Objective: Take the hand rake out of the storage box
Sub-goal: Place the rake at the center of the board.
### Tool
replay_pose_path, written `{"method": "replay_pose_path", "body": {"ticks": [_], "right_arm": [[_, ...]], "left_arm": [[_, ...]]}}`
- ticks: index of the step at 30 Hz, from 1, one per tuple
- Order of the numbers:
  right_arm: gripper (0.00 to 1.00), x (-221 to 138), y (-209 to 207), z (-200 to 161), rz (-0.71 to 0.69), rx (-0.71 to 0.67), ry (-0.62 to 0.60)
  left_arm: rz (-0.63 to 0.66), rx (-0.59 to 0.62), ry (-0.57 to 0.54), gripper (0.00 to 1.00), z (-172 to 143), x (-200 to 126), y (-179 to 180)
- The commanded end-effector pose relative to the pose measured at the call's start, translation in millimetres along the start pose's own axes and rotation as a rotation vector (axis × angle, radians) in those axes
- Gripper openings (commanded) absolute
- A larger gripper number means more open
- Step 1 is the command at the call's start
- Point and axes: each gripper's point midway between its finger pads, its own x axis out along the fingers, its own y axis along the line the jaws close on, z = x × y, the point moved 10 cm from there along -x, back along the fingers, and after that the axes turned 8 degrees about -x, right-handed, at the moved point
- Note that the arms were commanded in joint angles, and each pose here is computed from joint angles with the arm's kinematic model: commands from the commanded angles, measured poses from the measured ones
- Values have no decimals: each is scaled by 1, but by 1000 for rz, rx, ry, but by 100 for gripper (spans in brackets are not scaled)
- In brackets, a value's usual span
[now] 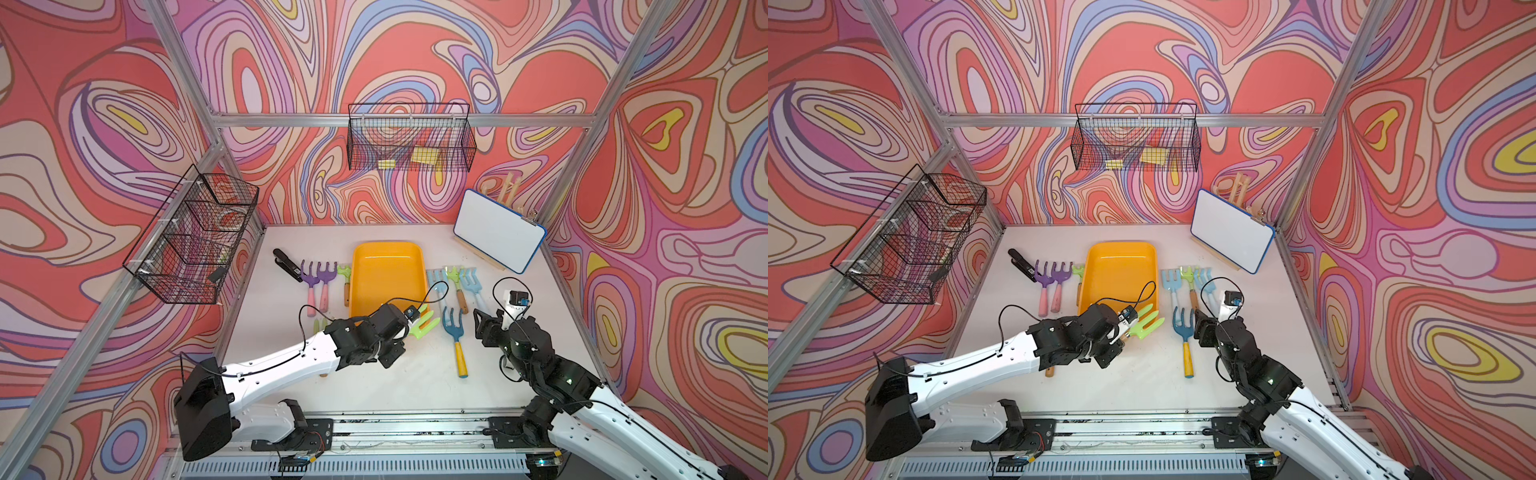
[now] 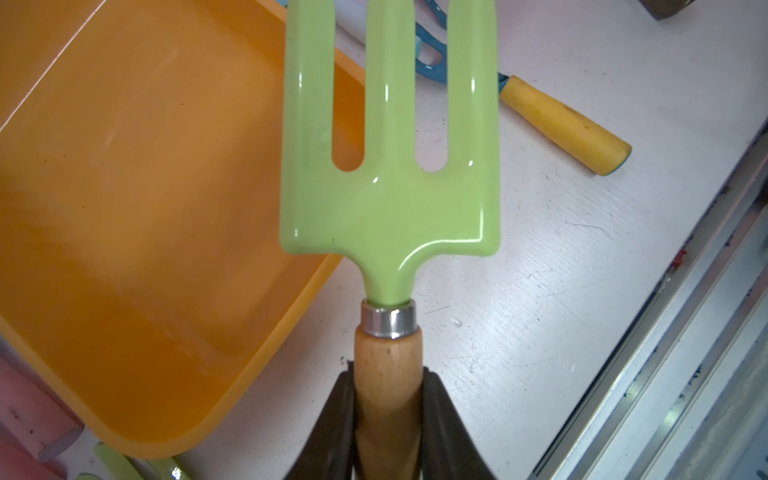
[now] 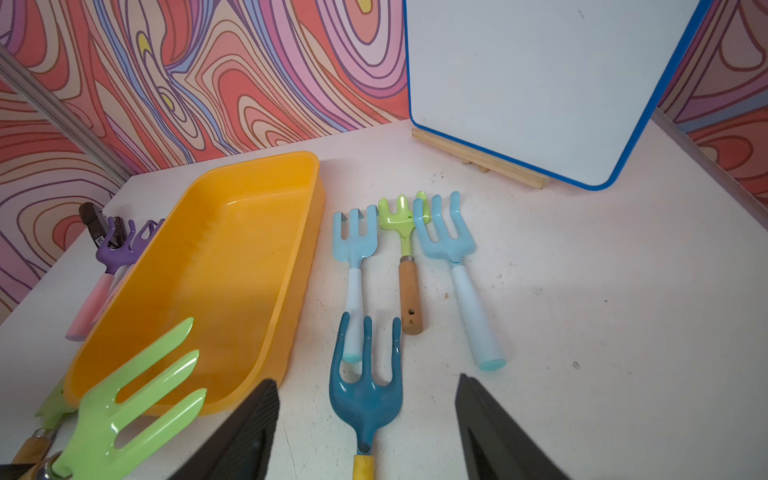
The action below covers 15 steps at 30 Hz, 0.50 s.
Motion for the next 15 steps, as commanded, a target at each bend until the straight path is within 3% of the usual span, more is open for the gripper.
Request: {"method": "replay_pose_path", "body": {"ticks": [1, 15], "right_arm": [[72, 6, 0, -7, -20, -9, 16], [72, 3, -2, -5, -26, -3, 7]], "left_arm": [[7, -2, -19, 4, -2, 2, -8], [-28, 25, -23, 4, -11, -3, -21]]}}
